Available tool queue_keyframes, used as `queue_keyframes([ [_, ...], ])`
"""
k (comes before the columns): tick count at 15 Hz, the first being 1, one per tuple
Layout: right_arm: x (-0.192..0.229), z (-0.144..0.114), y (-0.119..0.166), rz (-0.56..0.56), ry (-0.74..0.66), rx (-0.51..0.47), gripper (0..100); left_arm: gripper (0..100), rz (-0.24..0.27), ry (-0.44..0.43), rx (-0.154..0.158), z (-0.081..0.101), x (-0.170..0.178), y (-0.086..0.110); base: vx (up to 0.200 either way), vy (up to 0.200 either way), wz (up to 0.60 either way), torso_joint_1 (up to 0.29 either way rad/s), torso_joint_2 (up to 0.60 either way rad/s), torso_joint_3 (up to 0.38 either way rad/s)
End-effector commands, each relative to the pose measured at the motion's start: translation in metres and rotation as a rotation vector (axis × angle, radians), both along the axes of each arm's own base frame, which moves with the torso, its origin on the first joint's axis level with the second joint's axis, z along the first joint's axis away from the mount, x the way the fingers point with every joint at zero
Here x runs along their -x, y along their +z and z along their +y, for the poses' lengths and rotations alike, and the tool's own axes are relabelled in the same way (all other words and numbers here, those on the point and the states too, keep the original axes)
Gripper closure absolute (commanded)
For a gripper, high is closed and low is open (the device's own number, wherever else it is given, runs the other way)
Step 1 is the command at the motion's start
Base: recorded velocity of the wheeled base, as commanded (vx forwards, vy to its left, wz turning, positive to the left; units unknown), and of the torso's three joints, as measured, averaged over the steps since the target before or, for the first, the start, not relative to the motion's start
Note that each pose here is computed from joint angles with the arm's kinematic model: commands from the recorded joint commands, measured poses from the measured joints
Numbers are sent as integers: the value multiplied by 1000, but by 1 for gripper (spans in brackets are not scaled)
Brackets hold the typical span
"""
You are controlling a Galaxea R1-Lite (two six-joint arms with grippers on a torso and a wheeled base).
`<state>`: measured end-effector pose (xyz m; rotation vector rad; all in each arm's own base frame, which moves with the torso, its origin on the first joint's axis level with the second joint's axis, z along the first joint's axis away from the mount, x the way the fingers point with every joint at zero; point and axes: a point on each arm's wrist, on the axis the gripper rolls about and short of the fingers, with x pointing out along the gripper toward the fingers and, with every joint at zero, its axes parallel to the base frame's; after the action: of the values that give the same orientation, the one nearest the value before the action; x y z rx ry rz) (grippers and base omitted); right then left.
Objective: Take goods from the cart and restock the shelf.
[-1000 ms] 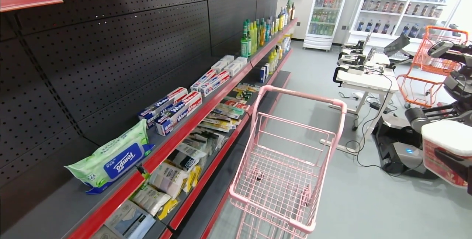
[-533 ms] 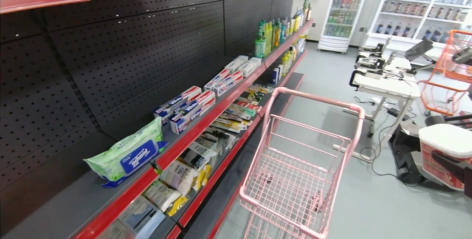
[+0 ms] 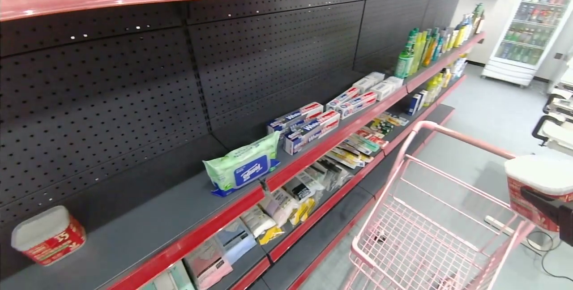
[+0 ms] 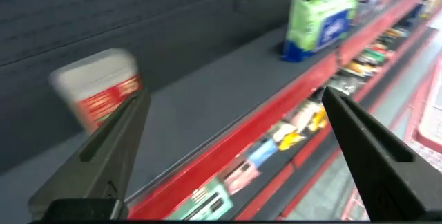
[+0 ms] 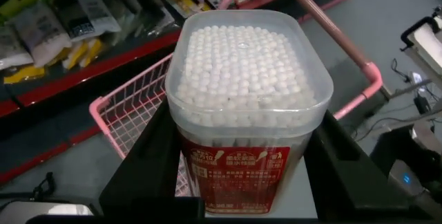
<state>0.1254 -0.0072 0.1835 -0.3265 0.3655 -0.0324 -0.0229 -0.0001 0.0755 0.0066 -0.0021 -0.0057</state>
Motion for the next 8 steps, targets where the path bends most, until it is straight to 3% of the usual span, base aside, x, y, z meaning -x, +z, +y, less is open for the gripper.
queue_keyframes([
  [1, -1, 0, 1, -1, 6, 0, 100, 0, 1, 0, 0, 0, 0, 0, 0, 0, 600, 2, 2, 7],
  [8, -4, 5, -2, 15, 44, 1, 100, 0, 1, 0, -1, 0, 0, 0, 0, 0, 600, 4, 5, 4],
])
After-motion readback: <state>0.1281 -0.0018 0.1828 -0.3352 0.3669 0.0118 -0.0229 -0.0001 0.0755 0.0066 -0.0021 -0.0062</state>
